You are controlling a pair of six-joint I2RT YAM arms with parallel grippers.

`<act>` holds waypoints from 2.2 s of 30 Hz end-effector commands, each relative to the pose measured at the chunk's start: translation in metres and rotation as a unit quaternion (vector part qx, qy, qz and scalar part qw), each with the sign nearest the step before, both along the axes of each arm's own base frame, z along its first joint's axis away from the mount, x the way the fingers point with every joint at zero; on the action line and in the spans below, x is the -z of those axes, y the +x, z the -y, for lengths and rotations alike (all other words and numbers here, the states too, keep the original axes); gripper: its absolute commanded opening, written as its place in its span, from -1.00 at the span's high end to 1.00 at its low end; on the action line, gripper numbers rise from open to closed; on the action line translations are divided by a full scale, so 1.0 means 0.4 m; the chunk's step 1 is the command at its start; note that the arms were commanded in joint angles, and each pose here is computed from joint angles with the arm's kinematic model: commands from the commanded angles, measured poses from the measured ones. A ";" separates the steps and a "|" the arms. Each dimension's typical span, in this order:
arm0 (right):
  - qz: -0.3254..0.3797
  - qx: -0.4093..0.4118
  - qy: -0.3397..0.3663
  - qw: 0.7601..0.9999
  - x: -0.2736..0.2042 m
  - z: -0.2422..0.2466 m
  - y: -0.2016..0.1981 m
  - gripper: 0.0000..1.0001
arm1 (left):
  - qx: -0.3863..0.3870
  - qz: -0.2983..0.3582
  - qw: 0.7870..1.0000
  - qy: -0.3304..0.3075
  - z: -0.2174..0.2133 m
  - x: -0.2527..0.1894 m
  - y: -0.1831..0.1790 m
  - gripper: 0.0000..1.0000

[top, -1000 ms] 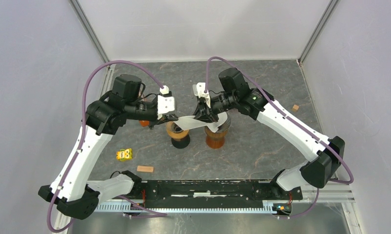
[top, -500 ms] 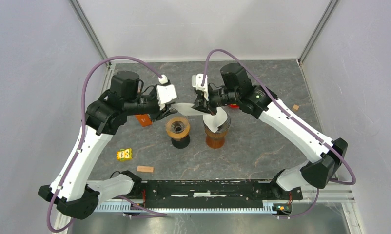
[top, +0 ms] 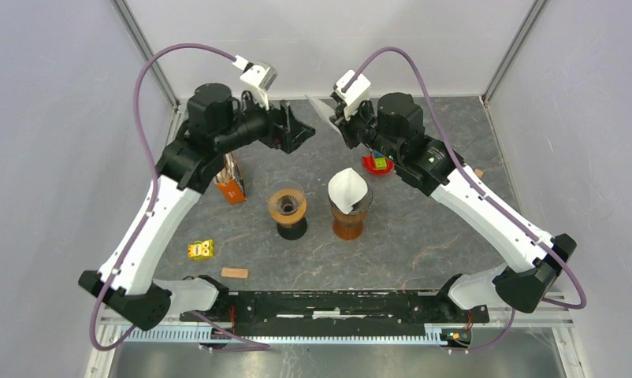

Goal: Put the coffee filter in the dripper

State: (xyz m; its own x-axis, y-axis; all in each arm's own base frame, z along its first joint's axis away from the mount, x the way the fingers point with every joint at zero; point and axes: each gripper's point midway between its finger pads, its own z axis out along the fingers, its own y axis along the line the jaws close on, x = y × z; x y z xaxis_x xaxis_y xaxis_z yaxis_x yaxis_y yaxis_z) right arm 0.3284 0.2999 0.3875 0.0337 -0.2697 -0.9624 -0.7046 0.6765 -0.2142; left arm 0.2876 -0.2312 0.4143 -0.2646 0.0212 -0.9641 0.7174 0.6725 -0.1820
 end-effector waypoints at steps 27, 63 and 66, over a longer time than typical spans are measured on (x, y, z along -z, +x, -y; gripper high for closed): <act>0.014 0.106 0.010 0.994 0.021 0.001 0.052 1.00 | -0.029 -0.174 0.969 -0.172 0.126 0.001 0.117 -0.45; 0.015 0.163 -0.004 0.987 0.062 -0.016 0.046 1.00 | -0.083 -0.199 0.969 -0.122 0.109 0.144 0.166 0.06; 0.015 0.167 -0.005 0.986 0.065 -0.020 0.047 1.00 | -0.074 -0.206 0.967 -0.128 0.119 0.147 0.164 0.12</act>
State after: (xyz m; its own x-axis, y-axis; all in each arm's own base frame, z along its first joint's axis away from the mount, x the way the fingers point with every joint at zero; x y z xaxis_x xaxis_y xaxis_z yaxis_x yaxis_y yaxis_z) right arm 0.3435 0.3057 0.3527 -0.0422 -0.3279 -0.9438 -0.4753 0.8375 -0.2697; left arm 0.3504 -0.2716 0.3484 -0.6176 -0.2523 -0.7449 0.4257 0.6892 -0.5863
